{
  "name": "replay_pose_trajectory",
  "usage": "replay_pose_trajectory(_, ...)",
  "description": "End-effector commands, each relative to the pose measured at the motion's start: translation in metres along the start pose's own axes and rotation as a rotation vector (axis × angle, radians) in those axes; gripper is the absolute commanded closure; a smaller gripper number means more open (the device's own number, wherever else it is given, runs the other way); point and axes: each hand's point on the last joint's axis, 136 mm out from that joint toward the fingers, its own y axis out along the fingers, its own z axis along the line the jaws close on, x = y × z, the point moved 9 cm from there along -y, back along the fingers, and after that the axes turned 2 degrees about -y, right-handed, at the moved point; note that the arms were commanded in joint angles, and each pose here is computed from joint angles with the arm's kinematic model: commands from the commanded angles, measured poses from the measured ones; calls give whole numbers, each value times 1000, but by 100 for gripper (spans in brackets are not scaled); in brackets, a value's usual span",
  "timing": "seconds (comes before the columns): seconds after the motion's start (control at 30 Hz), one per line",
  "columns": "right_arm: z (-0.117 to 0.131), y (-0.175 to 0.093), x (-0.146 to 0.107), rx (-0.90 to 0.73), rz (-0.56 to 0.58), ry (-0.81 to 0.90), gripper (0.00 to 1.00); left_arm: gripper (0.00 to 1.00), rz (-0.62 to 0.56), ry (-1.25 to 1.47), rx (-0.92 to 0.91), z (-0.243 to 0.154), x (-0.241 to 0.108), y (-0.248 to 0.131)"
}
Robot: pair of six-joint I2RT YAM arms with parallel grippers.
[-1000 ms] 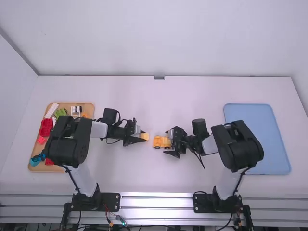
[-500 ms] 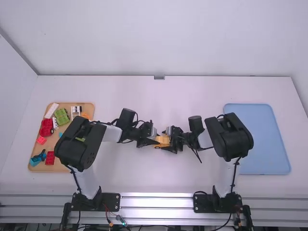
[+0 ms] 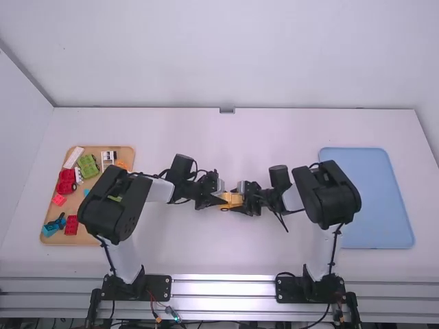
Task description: Assemble lego blocks to make yellow taxi
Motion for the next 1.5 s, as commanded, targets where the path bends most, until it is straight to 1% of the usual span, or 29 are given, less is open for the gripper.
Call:
replay_pose_trajectory(0.0, 5, 0, -6, 14, 2, 41, 52, 98, -4, -10, -22, -1, -7, 5)
replay_pose_trajectory(0.2, 5, 1, -6, 23, 4, 54, 52, 98, -39, 57, -69, -5, -11, 8)
replay_pose_trajectory(0.5, 5, 1, -5, 24, -1, 56, 52, 98, -32, 61, -64, -5, -12, 8)
replay_pose_trajectory(0.53, 5, 1, -5, 24, -2, 56, 52, 96, -28, 60, -62, -5, -12, 8)
replay_pose_trajectory(0.57, 5, 1, -5, 24, -2, 56, 52, 96, -28, 60, -62, -5, -12, 8)
replay_pose_trajectory(0.63, 4, 0, -5, 22, -1, 58, 52, 90, -31, 62, -68, -6, -11, 9)
replay_pose_trajectory(0.67, 4, 1, -5, 22, -2, 56, 52, 81, -31, 64, -71, -7, -11, 10)
replay_pose_trajectory(0.73, 5, 1, -5, 23, 1, 55, 52, 67, -32, 65, -72, -7, -11, 10)
replay_pose_trajectory(0.8, 4, 1, -5, 21, 2, 58, 52, 67, -31, 64, -72, -7, -11, 10)
replay_pose_trajectory(0.87, 4, 0, -5, 20, 2, 58, 52, 61, -31, 53, -73, -7, -11, 10)
replay_pose_trajectory(1.03, 4, 0, -5, 21, 2, 59, 52, 57, -37, 49, -75, -7, -10, 10)
replay_pose_trajectory(1.13, 4, 0, -5, 20, 3, 59, 52, 60, -37, 47, -74, -7, -10, 10)
replay_pose_trajectory(1.17, 4, 0, -5, 20, 2, 58, 52, 68, -38, 32, -69, -6, -10, 10)
replay_pose_trajectory(1.2, 5, 0, -6, 21, 3, 59, 52, 72, -38, 26, -66, -5, -9, 10)
replay_pose_trajectory(1.23, 5, 1, -5, 23, 3, 59, 52, 79, -38, 22, -61, -4, -9, 10)
replay_pose_trajectory(1.27, 5, 1, -5, 22, 2, 58, 52, 89, -42, 16, -57, -3, -8, 10)
replay_pose_trajectory(1.3, 5, 0, -5, 21, 2, 59, 52, 91, -44, 13, -55, -3, -8, 10)
replay_pose_trajectory(1.47, 5, 1, -5, 22, 2, 58, 52, 94, -45, 16, -54, -3, -7, 10)
